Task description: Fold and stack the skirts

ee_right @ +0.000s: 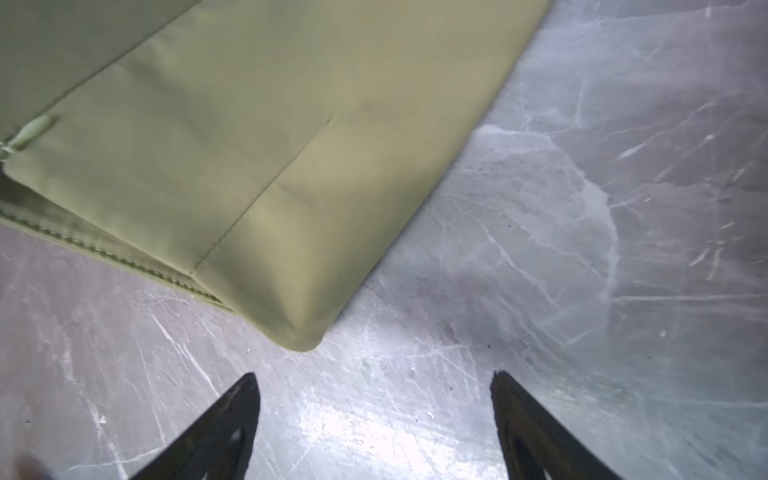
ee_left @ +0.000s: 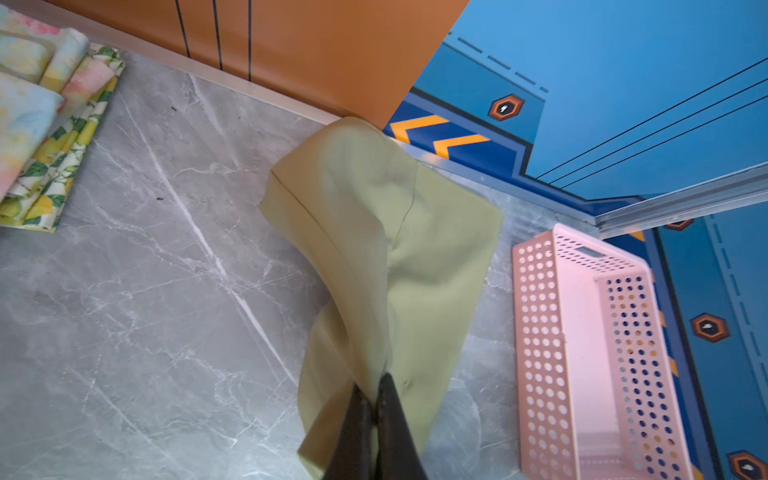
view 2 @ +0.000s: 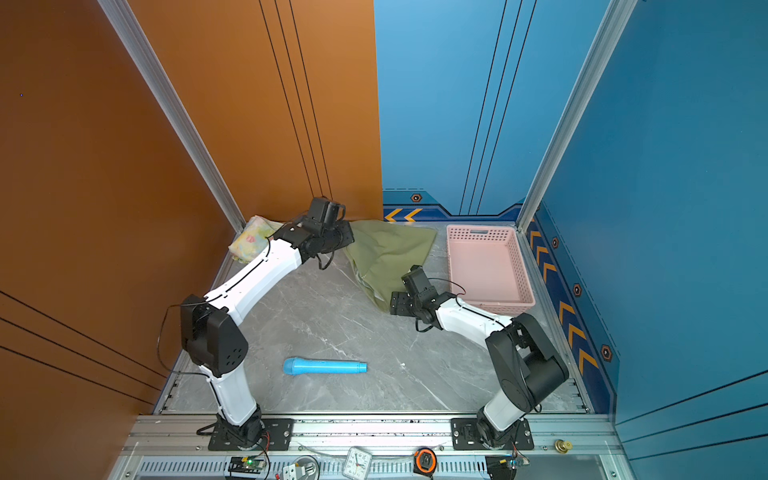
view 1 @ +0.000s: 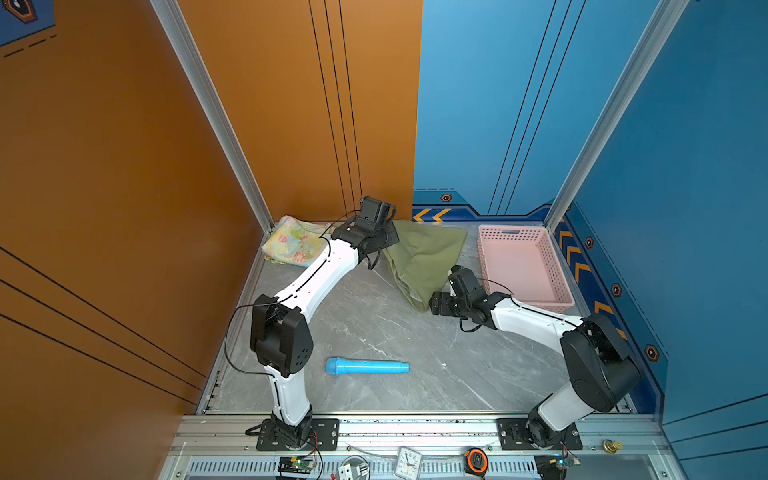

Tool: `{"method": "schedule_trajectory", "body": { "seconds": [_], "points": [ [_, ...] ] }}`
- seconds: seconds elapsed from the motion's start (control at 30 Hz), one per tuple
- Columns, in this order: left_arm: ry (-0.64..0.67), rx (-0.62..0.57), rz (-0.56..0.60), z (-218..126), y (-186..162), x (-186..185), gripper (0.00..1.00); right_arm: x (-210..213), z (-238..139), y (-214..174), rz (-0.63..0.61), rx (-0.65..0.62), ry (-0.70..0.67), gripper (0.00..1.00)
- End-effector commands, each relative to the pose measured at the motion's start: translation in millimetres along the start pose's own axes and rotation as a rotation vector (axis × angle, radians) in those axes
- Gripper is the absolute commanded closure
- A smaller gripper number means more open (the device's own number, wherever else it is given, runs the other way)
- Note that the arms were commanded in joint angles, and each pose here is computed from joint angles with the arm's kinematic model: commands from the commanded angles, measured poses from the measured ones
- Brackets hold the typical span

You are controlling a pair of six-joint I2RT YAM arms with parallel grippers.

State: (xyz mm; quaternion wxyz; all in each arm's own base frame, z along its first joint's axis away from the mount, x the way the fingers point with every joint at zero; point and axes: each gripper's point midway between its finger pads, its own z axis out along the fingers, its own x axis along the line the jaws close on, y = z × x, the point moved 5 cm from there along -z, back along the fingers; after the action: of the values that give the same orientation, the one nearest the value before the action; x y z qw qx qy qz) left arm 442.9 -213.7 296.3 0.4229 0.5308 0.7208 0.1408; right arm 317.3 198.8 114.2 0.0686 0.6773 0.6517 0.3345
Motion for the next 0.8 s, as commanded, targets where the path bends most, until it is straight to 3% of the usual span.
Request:
{"method": "schedule_trajectory", "body": {
  "seconds": [0.0,0.13,0.77],
  "points": [
    [-0.074,-0.184,-0.087,-38.0,38.2,-23.8,1.00,7.1,-3.4,3.7,0.076,-0.043,0.077,0.14],
    [-0.090,-0.228,-0.111,-41.9,41.3,-28.8,1.00,3.4,7.4,-6.2,0.196,-0.013,0.104,0.20],
    [-0.253,-0.388,-0.141,-68.1,68.4,-101.0,1.00,69.1,40.2,8.5,1.005,-0.080,0.622,0.27]
  ]
}}
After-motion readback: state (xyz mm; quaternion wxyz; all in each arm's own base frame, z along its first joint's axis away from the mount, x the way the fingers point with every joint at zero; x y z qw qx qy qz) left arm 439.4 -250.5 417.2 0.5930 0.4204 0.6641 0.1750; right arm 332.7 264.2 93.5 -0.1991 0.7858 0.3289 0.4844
